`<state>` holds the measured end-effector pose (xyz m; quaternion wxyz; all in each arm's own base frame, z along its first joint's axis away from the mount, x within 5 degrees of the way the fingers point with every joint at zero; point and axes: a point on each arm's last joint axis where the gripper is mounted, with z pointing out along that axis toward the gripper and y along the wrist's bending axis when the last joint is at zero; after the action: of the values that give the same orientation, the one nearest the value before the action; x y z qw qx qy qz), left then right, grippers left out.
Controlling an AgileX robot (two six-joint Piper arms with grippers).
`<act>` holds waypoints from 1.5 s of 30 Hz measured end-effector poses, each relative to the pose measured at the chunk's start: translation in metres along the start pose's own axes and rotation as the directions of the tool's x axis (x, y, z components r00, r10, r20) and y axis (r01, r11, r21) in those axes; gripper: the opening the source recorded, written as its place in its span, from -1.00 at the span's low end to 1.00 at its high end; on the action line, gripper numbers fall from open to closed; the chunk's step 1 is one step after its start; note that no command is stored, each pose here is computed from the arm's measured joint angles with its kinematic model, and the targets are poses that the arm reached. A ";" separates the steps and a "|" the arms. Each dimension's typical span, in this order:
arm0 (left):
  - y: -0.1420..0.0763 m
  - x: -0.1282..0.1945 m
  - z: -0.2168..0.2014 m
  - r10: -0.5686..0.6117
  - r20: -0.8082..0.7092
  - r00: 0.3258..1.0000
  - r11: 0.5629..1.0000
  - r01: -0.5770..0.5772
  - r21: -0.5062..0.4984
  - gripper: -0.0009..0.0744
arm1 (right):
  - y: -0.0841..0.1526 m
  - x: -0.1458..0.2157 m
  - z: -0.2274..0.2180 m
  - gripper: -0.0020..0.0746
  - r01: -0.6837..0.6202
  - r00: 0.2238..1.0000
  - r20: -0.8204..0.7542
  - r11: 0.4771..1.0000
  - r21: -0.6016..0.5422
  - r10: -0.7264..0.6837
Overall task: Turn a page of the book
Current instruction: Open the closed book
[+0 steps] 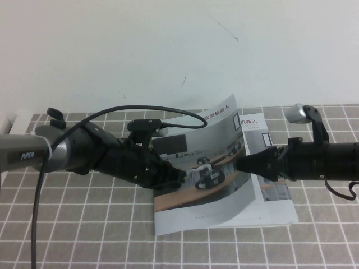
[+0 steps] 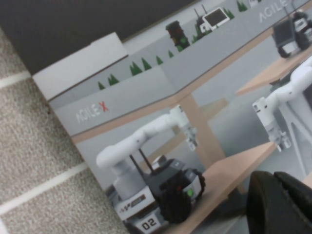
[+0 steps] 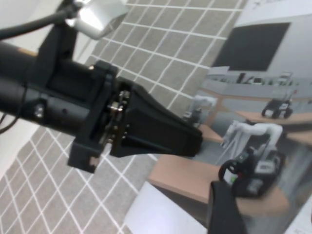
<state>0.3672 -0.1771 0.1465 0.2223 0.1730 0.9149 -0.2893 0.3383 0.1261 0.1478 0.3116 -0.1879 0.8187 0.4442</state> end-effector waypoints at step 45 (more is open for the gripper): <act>0.000 0.000 0.000 0.013 0.000 1.000 1.000 -0.013 0.000 -0.99 | 0.027 -0.004 0.035 -0.08 0.115 0.993 0.014 0.931 -0.347 -0.118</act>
<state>0.3672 -0.1771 0.1465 0.2241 0.1789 0.9137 -0.2879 0.3377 0.1698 0.1528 0.2964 -0.2897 0.7160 0.5617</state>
